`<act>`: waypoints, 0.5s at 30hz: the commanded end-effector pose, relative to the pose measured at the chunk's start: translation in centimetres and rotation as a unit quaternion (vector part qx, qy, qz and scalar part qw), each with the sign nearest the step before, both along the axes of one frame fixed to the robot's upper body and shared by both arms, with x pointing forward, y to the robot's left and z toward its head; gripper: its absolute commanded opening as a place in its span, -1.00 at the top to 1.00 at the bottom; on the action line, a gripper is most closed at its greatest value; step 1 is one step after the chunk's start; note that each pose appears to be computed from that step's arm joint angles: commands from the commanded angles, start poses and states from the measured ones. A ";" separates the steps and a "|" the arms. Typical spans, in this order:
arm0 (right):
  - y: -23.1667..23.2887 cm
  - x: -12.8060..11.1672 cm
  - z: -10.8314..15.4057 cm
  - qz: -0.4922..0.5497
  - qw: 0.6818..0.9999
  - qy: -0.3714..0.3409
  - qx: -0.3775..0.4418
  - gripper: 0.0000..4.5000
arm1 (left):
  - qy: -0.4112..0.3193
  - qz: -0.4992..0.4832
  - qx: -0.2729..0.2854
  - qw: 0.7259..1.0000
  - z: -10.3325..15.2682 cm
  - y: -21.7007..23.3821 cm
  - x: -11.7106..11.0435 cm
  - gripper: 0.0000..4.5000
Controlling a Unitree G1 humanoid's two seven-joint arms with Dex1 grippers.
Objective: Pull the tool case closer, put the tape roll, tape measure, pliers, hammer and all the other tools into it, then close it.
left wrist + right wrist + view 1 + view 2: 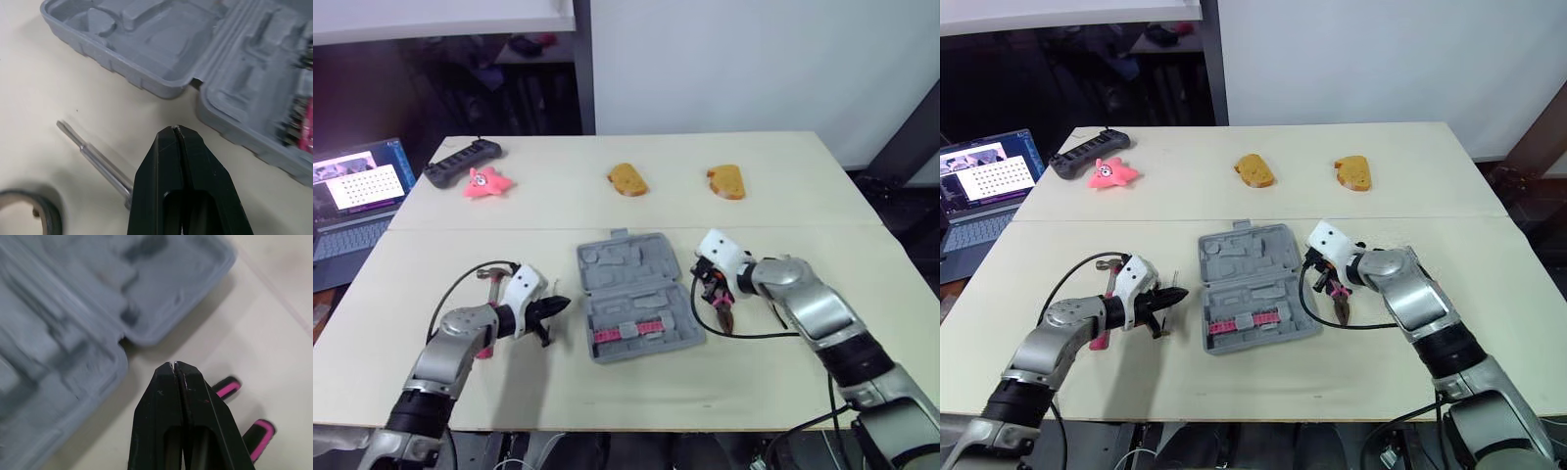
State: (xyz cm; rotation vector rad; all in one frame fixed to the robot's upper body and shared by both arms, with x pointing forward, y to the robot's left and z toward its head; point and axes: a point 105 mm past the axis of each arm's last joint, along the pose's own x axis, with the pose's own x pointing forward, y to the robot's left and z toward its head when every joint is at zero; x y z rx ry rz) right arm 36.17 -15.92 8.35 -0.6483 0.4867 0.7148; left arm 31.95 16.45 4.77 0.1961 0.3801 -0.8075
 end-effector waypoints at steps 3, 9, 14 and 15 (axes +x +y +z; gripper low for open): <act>1.2 1.4 -0.2 0.042 0.999 -0.005 -0.028 0.97 | -0.011 -0.007 0.038 0.999 0.0 -0.8 0.7 1.00; 1.6 2.5 -1.7 0.066 0.994 0.006 -0.084 0.97 | -0.002 -0.024 0.058 0.998 -0.8 -1.7 0.5 1.00; 2.6 2.7 -2.5 0.103 0.989 0.013 -0.109 0.97 | 0.000 -0.035 0.066 0.997 -1.2 -2.3 0.4 1.00; 2.9 2.7 -2.5 0.109 0.988 0.013 -0.109 0.97 | -0.001 -0.036 0.066 0.997 -1.2 -2.4 0.5 1.00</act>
